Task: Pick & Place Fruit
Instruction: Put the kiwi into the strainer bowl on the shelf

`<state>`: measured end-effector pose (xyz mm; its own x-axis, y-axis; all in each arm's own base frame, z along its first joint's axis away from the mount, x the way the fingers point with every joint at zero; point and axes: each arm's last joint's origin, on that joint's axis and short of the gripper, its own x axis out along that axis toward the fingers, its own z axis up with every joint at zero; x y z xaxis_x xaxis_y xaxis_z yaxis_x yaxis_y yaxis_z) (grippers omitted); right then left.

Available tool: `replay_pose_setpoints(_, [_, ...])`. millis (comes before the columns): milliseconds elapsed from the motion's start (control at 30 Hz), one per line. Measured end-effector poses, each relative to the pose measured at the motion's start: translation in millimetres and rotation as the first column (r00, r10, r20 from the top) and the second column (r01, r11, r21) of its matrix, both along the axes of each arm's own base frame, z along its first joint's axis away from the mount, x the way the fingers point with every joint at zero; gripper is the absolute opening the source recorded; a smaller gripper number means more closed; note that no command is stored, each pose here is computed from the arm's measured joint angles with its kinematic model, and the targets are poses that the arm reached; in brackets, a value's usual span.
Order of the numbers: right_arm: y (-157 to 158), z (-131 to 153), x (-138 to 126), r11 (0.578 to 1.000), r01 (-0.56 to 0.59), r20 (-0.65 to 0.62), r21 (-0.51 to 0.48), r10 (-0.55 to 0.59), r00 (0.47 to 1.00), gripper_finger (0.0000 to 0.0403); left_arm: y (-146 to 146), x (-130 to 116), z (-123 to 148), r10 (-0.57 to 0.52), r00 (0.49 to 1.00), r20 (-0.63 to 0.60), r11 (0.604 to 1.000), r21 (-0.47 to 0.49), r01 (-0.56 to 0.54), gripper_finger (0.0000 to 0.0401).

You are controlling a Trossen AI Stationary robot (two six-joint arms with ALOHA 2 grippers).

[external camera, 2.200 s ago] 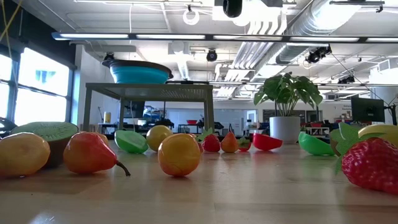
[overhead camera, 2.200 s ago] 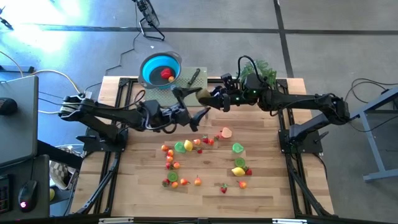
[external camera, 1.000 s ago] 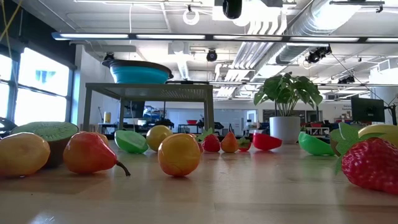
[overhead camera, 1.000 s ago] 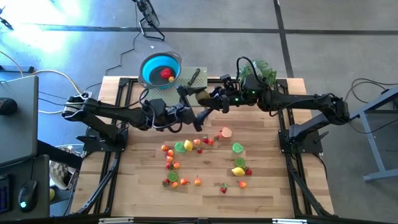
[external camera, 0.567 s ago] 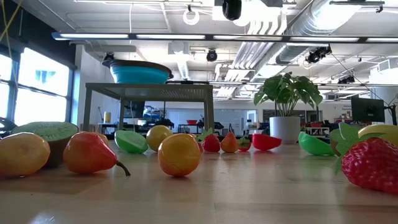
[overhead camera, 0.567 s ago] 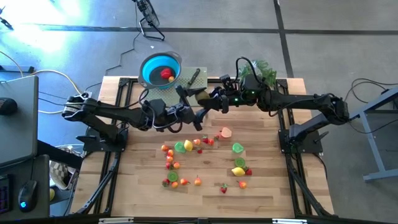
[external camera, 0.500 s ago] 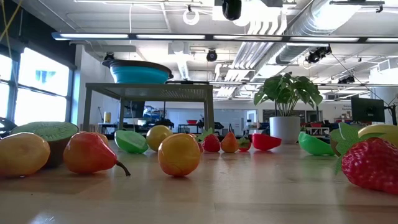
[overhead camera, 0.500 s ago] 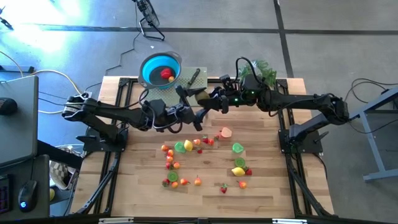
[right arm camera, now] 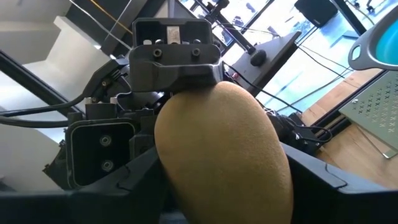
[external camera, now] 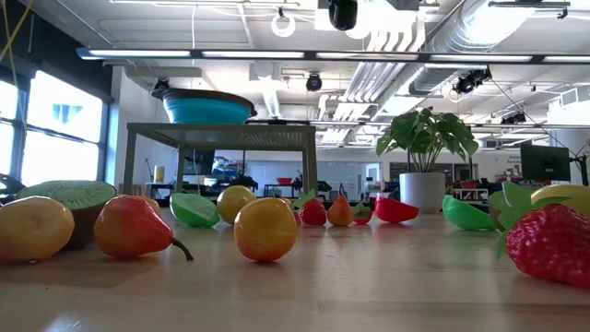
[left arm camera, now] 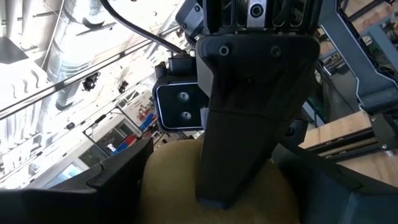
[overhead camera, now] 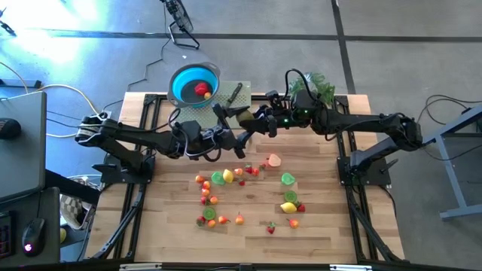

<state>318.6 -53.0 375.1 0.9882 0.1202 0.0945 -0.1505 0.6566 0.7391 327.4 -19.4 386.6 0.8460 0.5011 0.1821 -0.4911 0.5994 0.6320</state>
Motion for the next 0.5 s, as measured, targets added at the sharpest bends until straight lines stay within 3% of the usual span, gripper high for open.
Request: replay_pose_setpoints(500, [0.7, 4.0, -0.9, 0.997, -0.051, 0.044, -0.049, 0.053, 0.998, 0.0333, 0.1, -0.5, 1.3, 0.009, 1.000, -0.002, 1.000, 0.024, -0.009, 0.0308])
